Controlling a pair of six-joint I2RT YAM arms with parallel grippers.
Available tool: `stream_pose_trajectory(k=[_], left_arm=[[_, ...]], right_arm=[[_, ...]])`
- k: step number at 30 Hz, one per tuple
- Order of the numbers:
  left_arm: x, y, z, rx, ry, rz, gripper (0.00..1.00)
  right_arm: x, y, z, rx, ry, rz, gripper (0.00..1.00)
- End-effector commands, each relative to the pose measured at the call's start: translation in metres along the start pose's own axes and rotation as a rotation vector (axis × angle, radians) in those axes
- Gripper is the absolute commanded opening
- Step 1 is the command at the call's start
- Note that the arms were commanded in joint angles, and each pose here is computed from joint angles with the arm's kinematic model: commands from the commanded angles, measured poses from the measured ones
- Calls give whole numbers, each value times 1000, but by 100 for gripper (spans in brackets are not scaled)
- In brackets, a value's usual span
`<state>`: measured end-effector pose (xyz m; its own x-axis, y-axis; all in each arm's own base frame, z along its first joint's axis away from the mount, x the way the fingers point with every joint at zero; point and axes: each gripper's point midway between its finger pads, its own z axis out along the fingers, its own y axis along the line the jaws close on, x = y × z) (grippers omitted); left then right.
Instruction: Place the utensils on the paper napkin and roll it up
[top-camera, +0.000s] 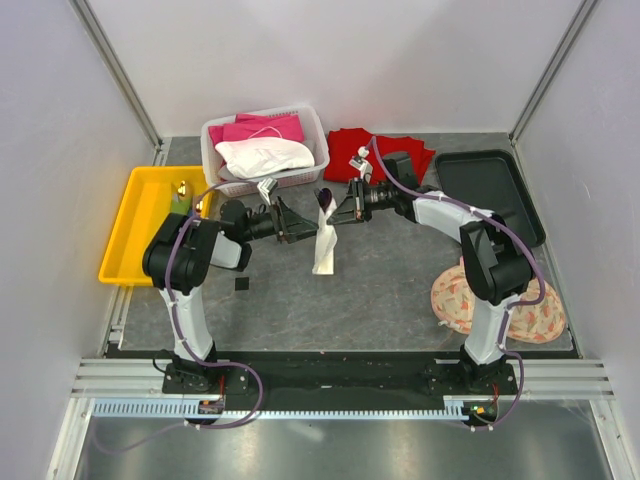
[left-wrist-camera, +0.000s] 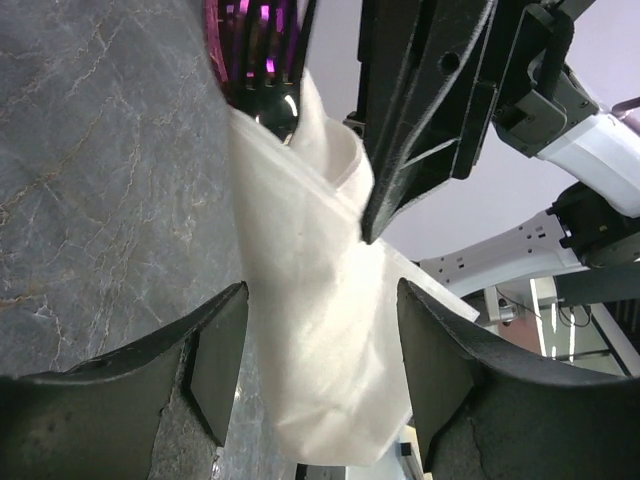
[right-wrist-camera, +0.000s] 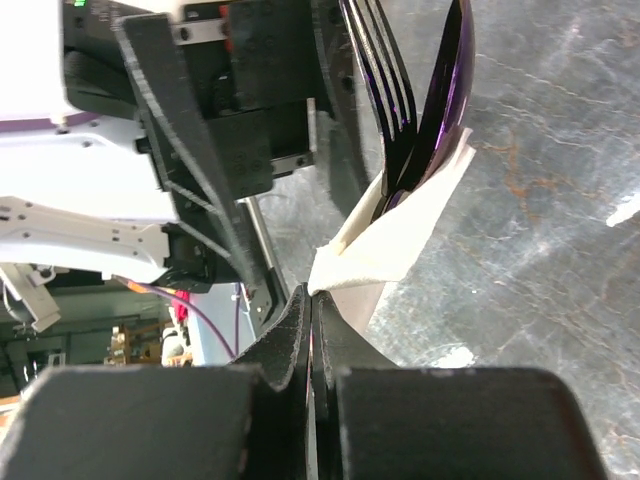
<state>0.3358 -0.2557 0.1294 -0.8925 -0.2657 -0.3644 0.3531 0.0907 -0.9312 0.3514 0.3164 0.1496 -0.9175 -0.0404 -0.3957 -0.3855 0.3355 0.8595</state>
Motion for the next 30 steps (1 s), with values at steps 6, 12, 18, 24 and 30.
stream_pose_trajectory(k=[6, 12, 18, 24, 30], left_arm=[[-7, -31, -3, 79, -21, 86, 69], [-11, -60, -4, 173, -21, 92, 69], [-11, -77, -4, 214, -11, 88, 65], [-9, -99, -9, 237, -20, 138, 66], [-1, -124, -17, 271, -7, 283, 72]], right_arm=[[-22, 67, -14, -114, -43, -132, 0], [-21, 81, -9, -141, -31, -144, 0], [-21, 87, -8, -156, -25, -146, 0], [-20, 92, -10, -169, -19, -151, 0], [-23, 107, -16, -196, -18, -165, 0]])
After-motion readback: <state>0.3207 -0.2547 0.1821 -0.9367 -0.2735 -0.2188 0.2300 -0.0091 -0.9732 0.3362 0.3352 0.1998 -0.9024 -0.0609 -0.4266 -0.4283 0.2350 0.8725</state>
